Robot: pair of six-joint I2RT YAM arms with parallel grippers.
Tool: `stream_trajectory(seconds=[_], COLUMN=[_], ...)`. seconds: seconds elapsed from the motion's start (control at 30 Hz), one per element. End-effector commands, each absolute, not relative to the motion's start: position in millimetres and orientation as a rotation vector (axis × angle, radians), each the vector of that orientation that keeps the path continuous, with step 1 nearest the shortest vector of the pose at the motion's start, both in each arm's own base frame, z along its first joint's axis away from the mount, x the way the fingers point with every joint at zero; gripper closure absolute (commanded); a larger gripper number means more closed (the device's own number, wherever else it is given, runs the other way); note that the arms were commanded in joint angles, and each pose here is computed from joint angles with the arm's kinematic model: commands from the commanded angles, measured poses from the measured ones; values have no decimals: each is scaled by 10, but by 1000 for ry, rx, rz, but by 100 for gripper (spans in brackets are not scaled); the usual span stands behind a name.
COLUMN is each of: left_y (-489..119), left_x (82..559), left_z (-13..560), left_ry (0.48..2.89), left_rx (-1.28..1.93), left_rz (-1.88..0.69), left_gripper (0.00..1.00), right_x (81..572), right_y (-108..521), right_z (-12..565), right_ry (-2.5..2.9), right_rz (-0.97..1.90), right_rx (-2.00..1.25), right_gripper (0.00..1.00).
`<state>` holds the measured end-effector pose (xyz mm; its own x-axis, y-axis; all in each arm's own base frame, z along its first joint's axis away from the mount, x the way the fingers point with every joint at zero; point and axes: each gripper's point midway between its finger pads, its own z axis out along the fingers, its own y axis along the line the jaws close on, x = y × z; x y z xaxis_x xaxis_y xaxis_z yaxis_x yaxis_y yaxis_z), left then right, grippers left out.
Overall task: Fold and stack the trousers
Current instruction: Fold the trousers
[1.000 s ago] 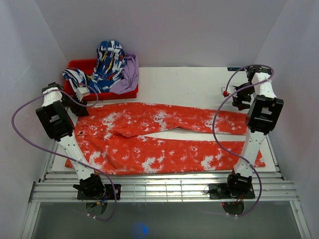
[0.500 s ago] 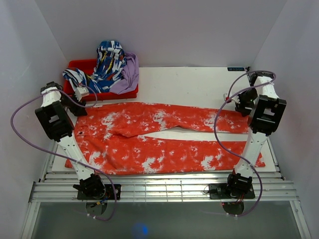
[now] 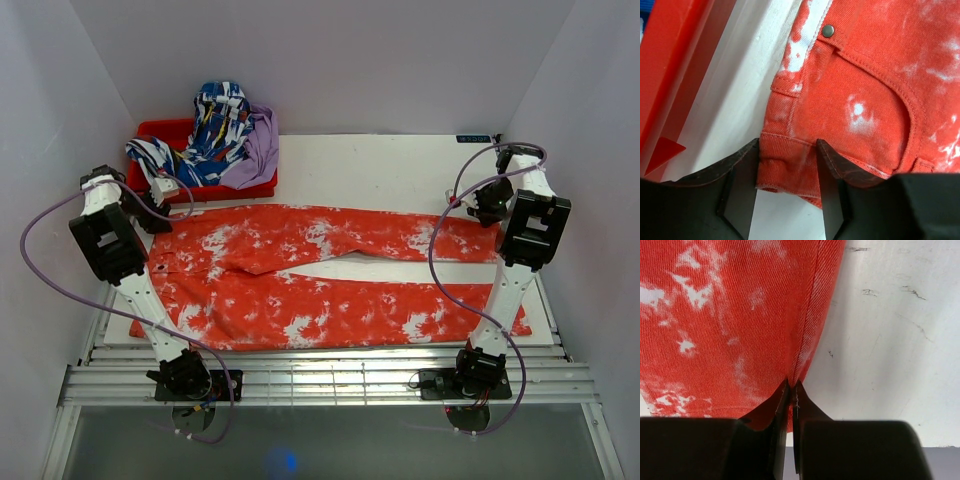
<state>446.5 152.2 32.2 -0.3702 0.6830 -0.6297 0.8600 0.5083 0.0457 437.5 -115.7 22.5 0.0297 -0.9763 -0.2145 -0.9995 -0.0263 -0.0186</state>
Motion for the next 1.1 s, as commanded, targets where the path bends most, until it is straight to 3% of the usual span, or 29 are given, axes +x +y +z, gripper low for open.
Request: stream_trajectory(seconds=[0.0,0.1,0.17,0.6,0.7,0.77,0.83,0.87,0.9,1.07], left_y=[1503,1520,1556,1389,1362,1374,1381,1384,1380,1415], left_x=[4514,4571,4628,4745,4713,4740,4754,4768,4753,4755], left_z=[810,903,932,553,455,498,559,610,644,1060], left_ry=[2065,2047,2046,2091,2118,2133,2155,2152,2155,2109], left_rx=[1293,1298,1306,1401,1417,1388,1341,1328,1318,1212], left_rz=[-296,-270,-244,-282,-295,-290,-292,-288,-291,-252], left_gripper=[43,30,28,30,45,63,73,88,96,100], right_x=[4483,4514,4525,4522,4548,4587,4661,4688,4708,4788], right_y=[-1200,-1184,-1172,-1152,-1166,-1174,-1193,-1188,-1173,-1258], right_z=[407,474,503,504,539,625,729,812,860,1179], right_ry=[2067,2043,2030,2028,2028,2021,2020,2011,1999,1993], right_rz=[141,122,113,101,82,52,15,-4,-9,-116], right_rx=[-2105,-2093,-2089,-2080,-2071,-2058,-2008,-1988,-1971,-1853], right_gripper=[92,92,92,92,92,92,92,92,92,92])
